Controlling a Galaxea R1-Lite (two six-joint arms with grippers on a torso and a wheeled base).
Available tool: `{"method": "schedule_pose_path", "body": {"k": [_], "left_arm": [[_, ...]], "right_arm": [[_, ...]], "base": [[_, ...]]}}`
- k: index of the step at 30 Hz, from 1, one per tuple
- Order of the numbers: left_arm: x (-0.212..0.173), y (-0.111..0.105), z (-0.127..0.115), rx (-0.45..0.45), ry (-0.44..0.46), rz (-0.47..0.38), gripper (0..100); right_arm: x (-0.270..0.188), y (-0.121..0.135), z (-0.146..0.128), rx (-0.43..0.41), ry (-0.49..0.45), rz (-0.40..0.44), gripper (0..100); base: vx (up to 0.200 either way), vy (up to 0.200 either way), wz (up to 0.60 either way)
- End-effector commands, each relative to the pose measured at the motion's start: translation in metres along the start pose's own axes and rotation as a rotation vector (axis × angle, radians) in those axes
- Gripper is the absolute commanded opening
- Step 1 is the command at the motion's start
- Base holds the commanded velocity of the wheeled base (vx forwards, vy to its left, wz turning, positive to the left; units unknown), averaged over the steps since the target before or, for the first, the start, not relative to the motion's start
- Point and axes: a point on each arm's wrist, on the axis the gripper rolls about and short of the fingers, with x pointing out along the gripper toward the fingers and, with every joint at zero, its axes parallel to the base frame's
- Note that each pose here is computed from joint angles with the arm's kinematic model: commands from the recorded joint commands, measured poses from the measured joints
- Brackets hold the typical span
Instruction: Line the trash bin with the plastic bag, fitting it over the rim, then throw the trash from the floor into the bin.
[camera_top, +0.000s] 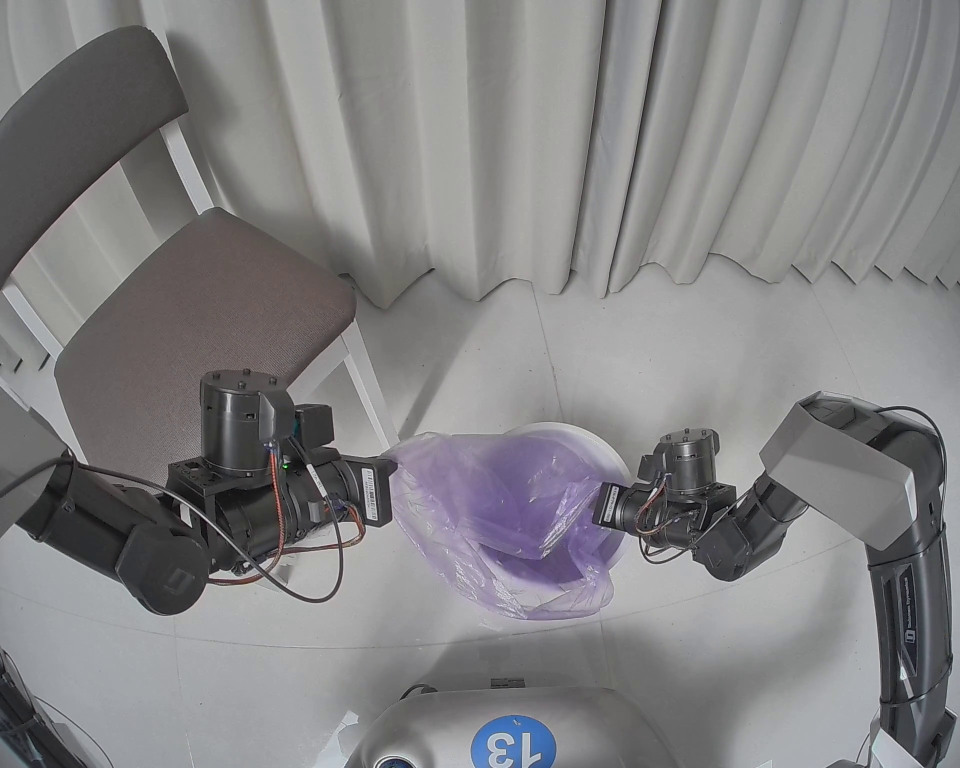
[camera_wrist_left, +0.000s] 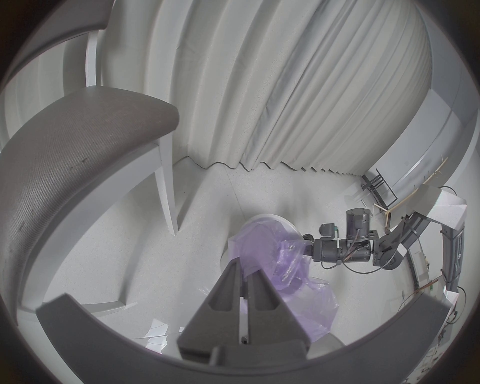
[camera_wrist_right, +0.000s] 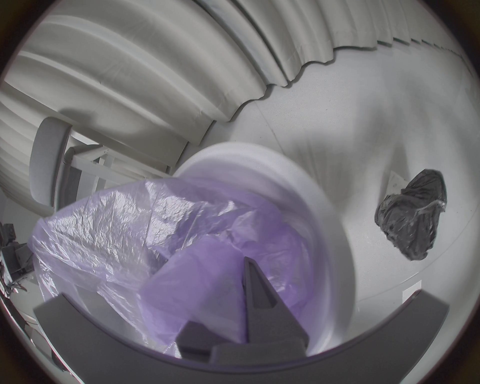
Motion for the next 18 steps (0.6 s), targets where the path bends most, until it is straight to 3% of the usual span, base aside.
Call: {"method": "schedule_pose_path", "body": {"k": [1,6,8,15,18], "left_arm": [[0.006,-0.011,-0.004,0.014,0.016,-0.029,0],[0.023,-0.028,0.0,0.035,0.006,-0.033,0],[0.03,-0.032,0.004,0.038,0.001,-0.034,0],[0.065,-0.019,0.004,0.023,0.022,0.057,0],[0.073,-0.014,0.002,0.019,0.028,0.07,0]], "right_arm": [[0.009,-0.003,-0.011,-0.003,0.03,-0.005,0],[0.006,-0.004,-0.011,0.0,0.032,-0.011,0],[-0.009,0.0,0.001,0.001,0.003,-0.009,0],[-0.078,-0.022,0.033,0.021,-0.093,-0.069,0],[-0.097,-0.027,0.039,0.025,-0.129,-0.044,0]], "base": [[0.0,0.0,0.0],[0.0,0.0,0.0],[0.0,0.0,0.0],[0.0,0.0,0.0],[0.0,0.0,0.0]]}}
